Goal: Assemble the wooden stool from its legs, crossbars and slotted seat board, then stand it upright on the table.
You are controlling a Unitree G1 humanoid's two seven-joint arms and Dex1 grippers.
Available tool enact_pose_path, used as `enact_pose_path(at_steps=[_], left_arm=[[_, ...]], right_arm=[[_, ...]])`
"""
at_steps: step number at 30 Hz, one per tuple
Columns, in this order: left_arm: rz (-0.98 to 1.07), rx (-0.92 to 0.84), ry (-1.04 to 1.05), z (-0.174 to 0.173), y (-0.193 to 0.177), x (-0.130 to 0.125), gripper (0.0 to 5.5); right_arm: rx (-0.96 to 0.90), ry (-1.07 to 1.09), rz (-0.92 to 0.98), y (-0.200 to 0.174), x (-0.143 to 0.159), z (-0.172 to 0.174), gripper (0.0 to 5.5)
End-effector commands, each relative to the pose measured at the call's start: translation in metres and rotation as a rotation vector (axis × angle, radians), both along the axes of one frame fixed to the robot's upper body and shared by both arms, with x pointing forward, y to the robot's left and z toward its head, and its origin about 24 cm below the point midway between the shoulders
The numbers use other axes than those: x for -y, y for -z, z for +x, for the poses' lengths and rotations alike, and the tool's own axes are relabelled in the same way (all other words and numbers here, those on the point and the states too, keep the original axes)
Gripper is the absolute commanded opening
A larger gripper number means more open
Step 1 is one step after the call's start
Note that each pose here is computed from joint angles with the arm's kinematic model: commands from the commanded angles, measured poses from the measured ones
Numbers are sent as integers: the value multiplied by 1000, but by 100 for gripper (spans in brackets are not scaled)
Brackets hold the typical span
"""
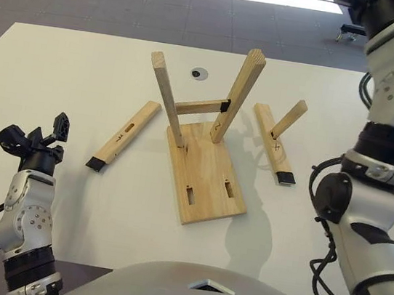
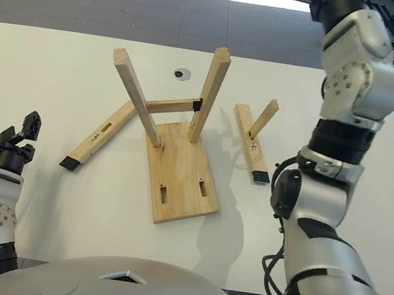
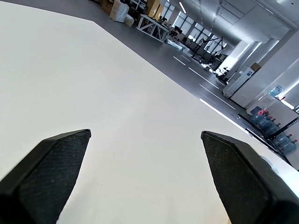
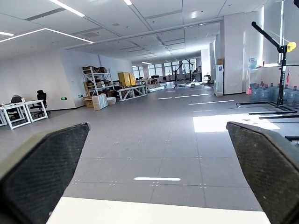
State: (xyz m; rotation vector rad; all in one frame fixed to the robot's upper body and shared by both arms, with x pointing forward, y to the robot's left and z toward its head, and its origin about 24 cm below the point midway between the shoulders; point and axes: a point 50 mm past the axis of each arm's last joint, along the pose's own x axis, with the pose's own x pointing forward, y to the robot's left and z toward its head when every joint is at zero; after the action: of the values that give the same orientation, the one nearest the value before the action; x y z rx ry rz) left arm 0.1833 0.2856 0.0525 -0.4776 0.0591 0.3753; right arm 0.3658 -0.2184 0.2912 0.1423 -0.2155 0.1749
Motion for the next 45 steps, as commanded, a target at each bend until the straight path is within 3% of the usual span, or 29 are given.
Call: enact_pose_path(at_steps=[1, 8, 12, 14, 18, 21, 28, 33, 38, 45], left_arm=[[69, 16, -119, -33, -13, -13, 434], [69, -95, -476, -160, -2, -29, 434], [64, -153, -578, -200, 10, -33, 434], [111, -156, -581, -202, 4, -44, 434], [205, -65, -475, -163, -31, -69, 434], [256, -30, -362, -113, -54, -82, 434], [443, -220, -55, -31, -58, -62, 434], [419, -192, -16, 0, -95, -69, 434], [491, -123, 43, 29, -146, -72, 434], [519, -60, 53, 70, -152, -69, 434]], right_arm=[[-31, -84, -145, -35, 19, -2, 537], [-535, -362, -387, 18, 65, -1, 537], [-692, -509, -648, 47, 79, -11, 537], [-694, -471, -679, 58, 86, -9, 537], [-584, -290, -582, 63, 99, -3, 537], [-511, -185, -457, 65, 104, -1, 537], [-405, 92, -400, 78, 107, -4, 537], [-575, 304, -503, 119, 129, -9, 537], [-864, 275, -479, 171, 143, -32, 537], [-934, 115, -418, 183, 107, -29, 537]])
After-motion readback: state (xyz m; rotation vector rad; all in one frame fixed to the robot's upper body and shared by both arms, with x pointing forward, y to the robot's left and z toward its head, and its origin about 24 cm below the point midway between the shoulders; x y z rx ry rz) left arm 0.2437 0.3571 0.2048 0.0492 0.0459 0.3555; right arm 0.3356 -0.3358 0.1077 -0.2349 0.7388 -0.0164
